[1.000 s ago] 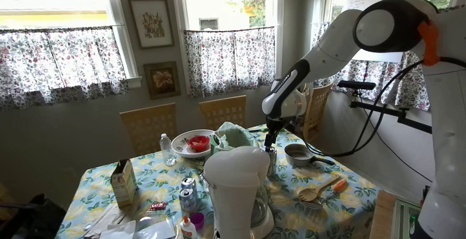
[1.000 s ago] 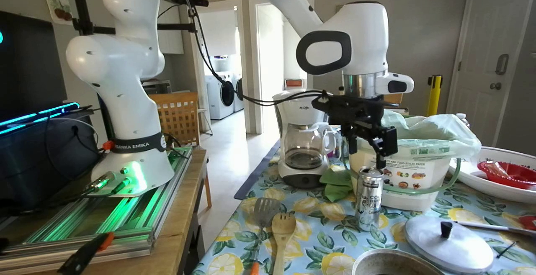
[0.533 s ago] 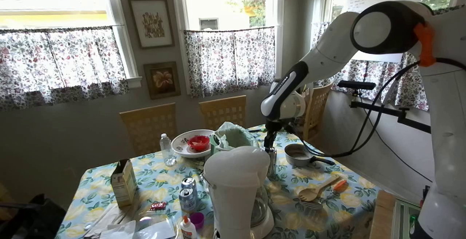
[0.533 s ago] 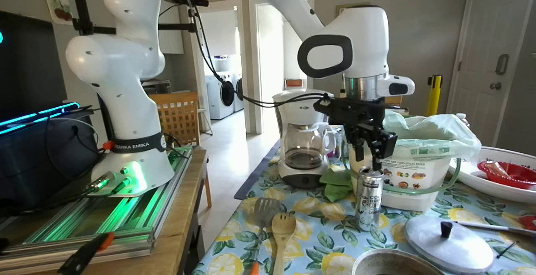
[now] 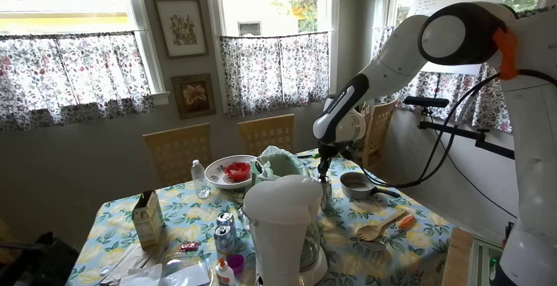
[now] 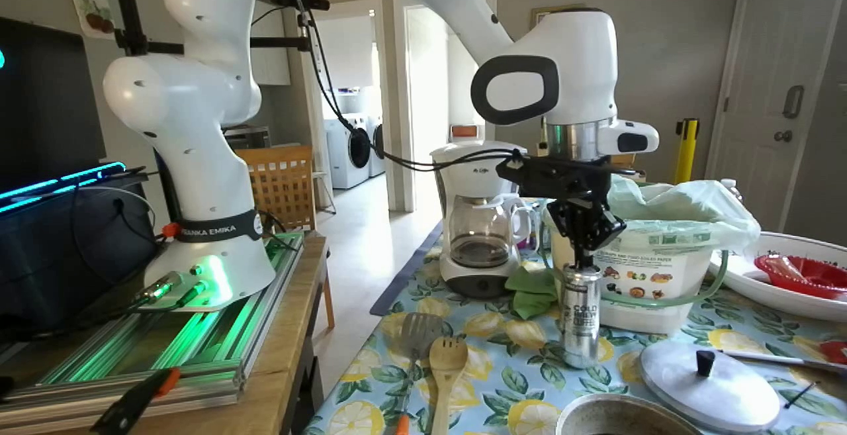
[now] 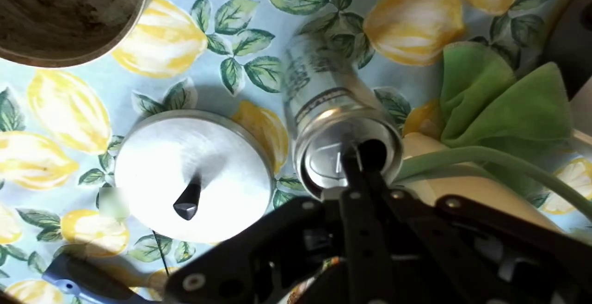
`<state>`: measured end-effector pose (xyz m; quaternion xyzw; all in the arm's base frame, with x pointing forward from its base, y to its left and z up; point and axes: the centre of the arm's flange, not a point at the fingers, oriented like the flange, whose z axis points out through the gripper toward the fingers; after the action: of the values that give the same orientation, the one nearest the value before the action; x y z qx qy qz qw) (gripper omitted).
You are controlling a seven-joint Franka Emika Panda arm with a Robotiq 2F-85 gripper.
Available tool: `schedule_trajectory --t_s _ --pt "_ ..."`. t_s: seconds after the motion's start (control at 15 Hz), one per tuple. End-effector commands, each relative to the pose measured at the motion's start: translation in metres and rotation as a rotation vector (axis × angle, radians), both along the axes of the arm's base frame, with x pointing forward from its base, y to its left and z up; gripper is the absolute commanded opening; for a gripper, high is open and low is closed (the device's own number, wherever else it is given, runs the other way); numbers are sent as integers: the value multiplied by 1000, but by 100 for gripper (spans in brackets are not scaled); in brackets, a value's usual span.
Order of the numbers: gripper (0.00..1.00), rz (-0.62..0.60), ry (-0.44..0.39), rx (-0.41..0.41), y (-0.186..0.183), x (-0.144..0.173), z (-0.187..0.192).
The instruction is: Put both cans into the bin
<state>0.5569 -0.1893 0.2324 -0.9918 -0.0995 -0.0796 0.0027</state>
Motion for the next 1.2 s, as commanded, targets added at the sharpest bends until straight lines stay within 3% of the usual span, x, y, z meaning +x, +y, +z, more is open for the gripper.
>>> schedule_trajectory --t_s 0.0,0.4,0.73,1.13 --pt "0 7 -8 -13 -6 7 -5" --pt "0 -23 -54 28 -5 -5 24" --pt "0 -43 -119 66 -2 -21 87" --pt "0 -32 -172 52 10 -33 156"
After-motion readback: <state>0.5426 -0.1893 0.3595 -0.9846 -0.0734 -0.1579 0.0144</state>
